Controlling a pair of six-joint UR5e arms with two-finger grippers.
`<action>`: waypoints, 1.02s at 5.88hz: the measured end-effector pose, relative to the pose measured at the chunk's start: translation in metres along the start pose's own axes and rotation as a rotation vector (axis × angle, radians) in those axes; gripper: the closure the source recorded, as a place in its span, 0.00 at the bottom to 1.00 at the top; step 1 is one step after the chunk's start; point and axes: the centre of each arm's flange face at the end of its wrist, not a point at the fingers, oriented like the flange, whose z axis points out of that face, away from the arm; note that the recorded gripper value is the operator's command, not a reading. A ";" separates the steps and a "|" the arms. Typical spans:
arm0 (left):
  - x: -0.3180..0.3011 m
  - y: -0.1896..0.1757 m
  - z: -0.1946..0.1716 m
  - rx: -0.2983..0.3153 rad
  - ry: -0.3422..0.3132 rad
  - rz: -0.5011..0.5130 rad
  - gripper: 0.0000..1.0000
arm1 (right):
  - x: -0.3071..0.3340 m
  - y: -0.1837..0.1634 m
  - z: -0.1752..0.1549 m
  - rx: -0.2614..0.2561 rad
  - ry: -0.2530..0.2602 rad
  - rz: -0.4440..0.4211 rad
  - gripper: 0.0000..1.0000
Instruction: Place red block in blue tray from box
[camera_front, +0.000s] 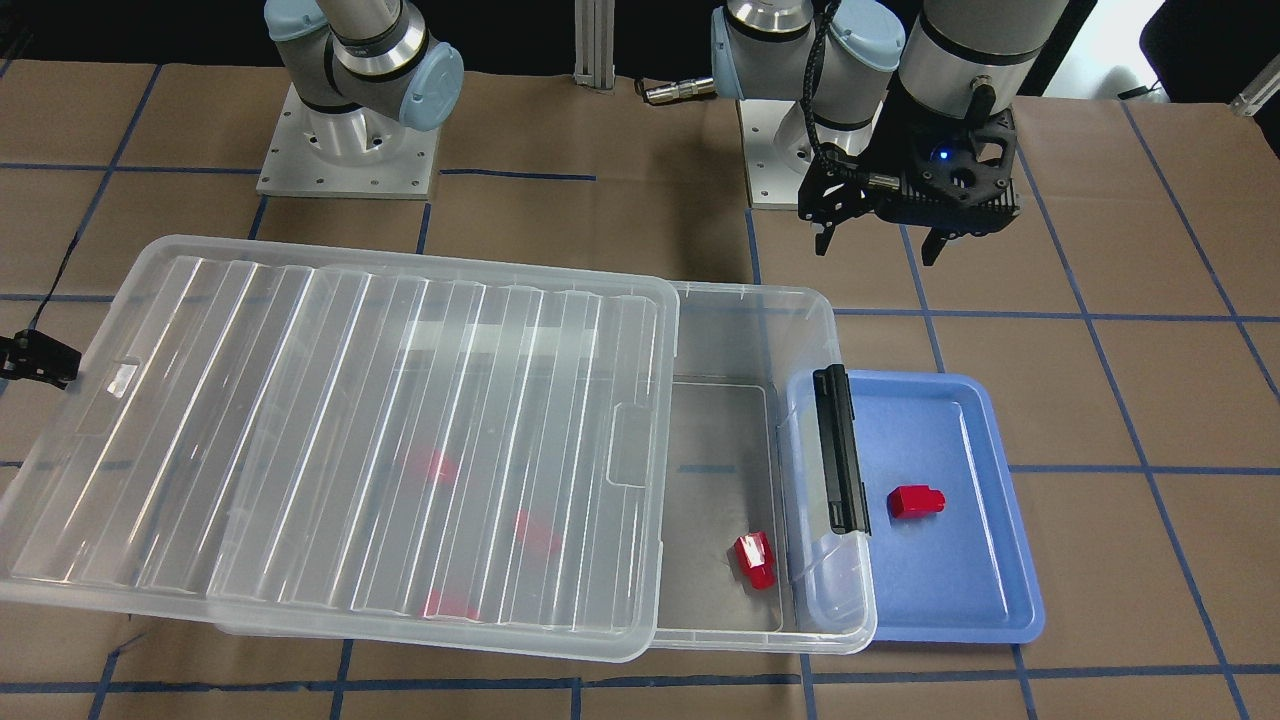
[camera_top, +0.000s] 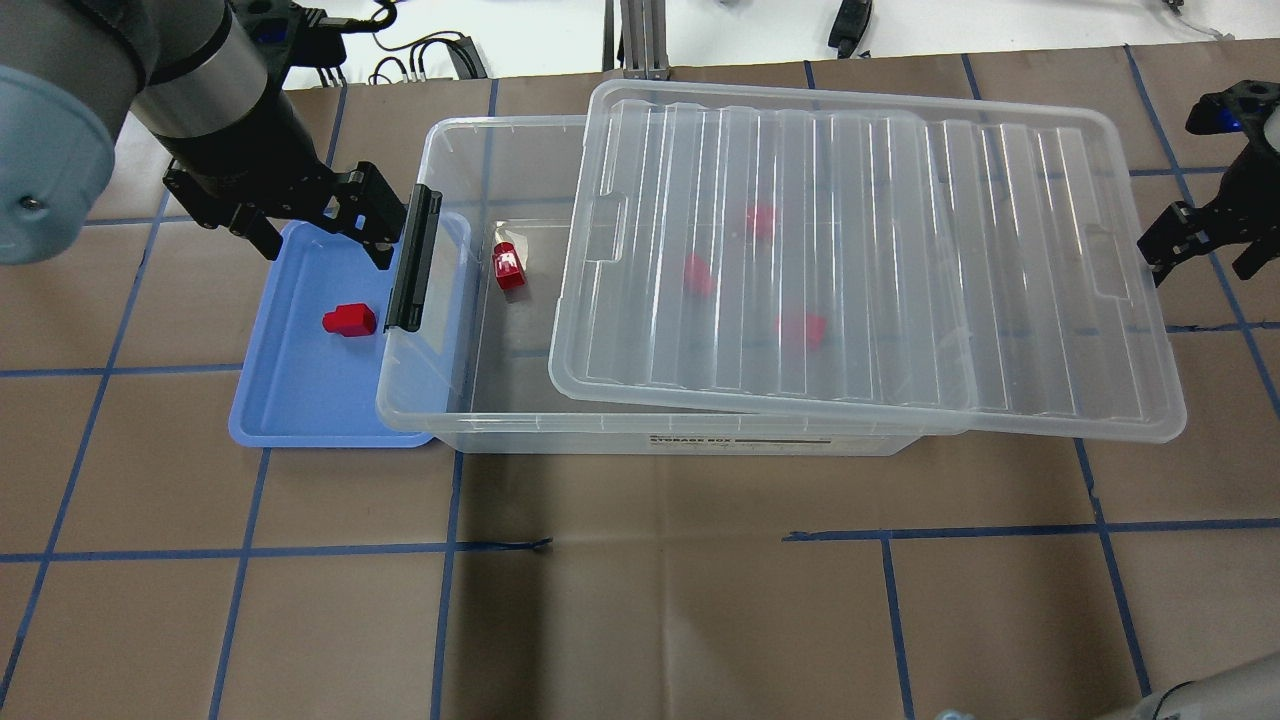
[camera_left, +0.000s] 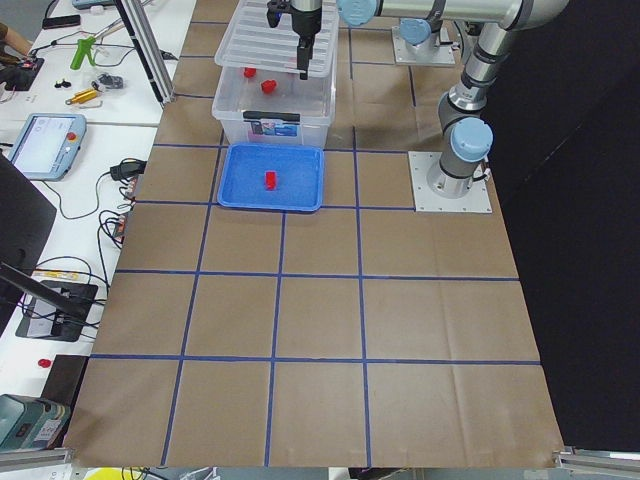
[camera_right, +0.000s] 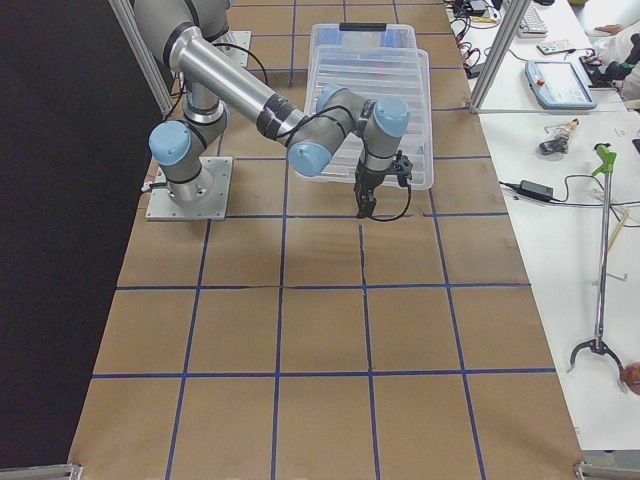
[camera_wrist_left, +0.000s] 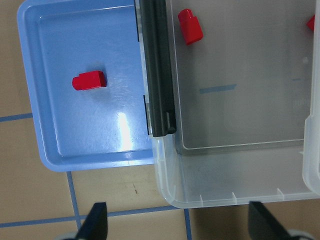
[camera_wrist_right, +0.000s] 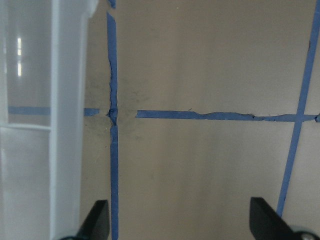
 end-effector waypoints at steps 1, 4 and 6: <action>0.000 0.000 0.000 0.000 0.001 0.001 0.02 | -0.007 -0.003 -0.001 0.008 0.004 -0.016 0.00; 0.000 0.000 0.001 -0.002 0.001 0.001 0.02 | -0.040 -0.013 -0.009 0.024 0.007 -0.029 0.00; 0.000 -0.001 0.001 -0.002 0.000 0.000 0.02 | -0.059 -0.017 -0.011 0.028 -0.007 -0.005 0.00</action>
